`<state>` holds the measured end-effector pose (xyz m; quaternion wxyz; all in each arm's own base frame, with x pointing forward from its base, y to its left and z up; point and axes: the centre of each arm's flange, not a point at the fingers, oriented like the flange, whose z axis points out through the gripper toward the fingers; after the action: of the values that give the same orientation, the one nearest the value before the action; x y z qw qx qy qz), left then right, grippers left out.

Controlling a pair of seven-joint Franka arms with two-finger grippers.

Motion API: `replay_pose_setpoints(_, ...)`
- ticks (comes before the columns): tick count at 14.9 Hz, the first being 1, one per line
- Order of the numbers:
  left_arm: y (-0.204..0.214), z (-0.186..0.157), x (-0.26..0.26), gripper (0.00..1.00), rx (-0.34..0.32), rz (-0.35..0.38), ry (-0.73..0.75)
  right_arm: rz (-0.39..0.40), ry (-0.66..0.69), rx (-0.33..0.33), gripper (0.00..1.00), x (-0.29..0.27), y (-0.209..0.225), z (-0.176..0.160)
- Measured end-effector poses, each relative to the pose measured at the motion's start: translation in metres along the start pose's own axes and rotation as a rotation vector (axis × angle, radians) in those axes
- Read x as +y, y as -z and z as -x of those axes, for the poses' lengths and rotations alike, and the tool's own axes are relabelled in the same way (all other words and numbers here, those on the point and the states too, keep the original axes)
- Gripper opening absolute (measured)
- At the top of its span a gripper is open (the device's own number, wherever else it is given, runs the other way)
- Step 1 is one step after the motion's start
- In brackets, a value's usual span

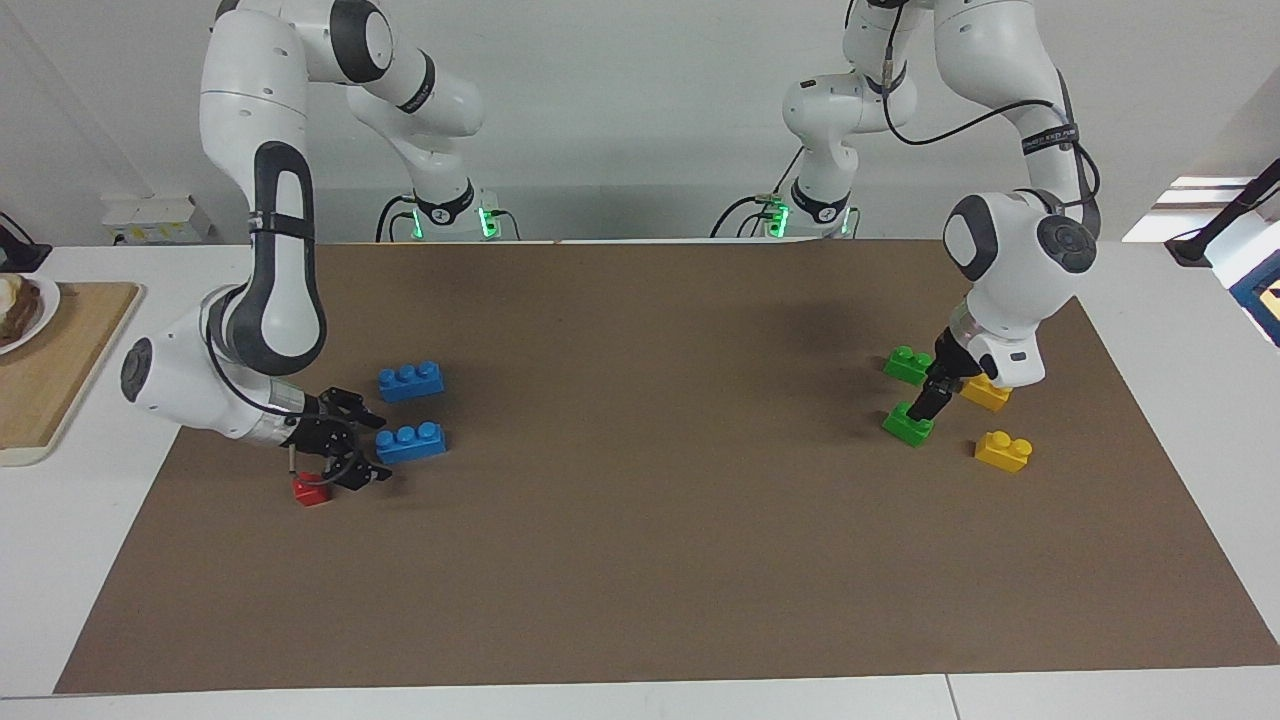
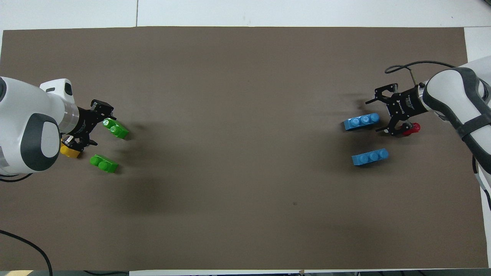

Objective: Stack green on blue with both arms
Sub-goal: 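Grasp the green brick with the left gripper while the right gripper grasps the blue brick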

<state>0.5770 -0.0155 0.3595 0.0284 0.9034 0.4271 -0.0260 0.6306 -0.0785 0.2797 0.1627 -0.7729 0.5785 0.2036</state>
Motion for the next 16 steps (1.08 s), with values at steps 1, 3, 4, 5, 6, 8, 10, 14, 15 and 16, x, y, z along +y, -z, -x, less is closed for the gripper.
replay_pose_setpoints(1,-0.004,-0.002,0.001,1.0,0.0,0.001,0.001,0.0,0.0,-0.001,1.0,0.0,-0.001,0.001)
replay_pose_setpoints(3,-0.012,-0.004,0.003,1.0,-0.001,0.001,0.003,-0.016,-0.009,-0.009,1.0,-0.001,-0.004,0.001)
replay_pose_setpoints(4,-0.017,-0.005,0.004,1.0,-0.004,-0.003,0.004,-0.024,-0.015,-0.011,1.0,0.0,-0.005,0.0)
replay_pose_setpoints(5,-0.022,-0.006,0.004,1.0,-0.006,-0.004,0.005,-0.027,-0.019,-0.011,1.0,0.001,-0.007,-0.001)
replay_pose_setpoints(6,-0.028,-0.008,0.005,1.0,-0.008,-0.006,0.006,-0.026,-0.015,-0.012,0.93,0.001,-0.008,-0.001)
replay_pose_setpoints(8,-0.037,-0.009,0.005,1.0,-0.014,-0.014,0.01,-0.026,0.024,-0.013,0.71,0.003,-0.008,-0.004)
replay_pose_setpoints(10,-0.043,-0.01,0.004,1.0,-0.021,-0.021,0.014,-0.027,0.069,-0.012,0.5,0.004,-0.007,-0.004)
replay_pose_setpoints(14,-0.047,-0.01,0.005,1.0,-0.025,-0.024,0.039,-0.038,0.041,-0.006,0.35,-0.006,-0.001,0.007)
replay_pose_setpoints(15,-0.047,-0.01,0.005,1.0,-0.024,-0.022,0.043,-0.044,0.015,-0.004,0.35,-0.011,0.005,0.013)
replay_pose_setpoints(16,-0.047,-0.011,0.005,1.0,-0.021,-0.018,0.047,-0.047,-0.003,-0.006,0.35,-0.017,0.013,0.021)
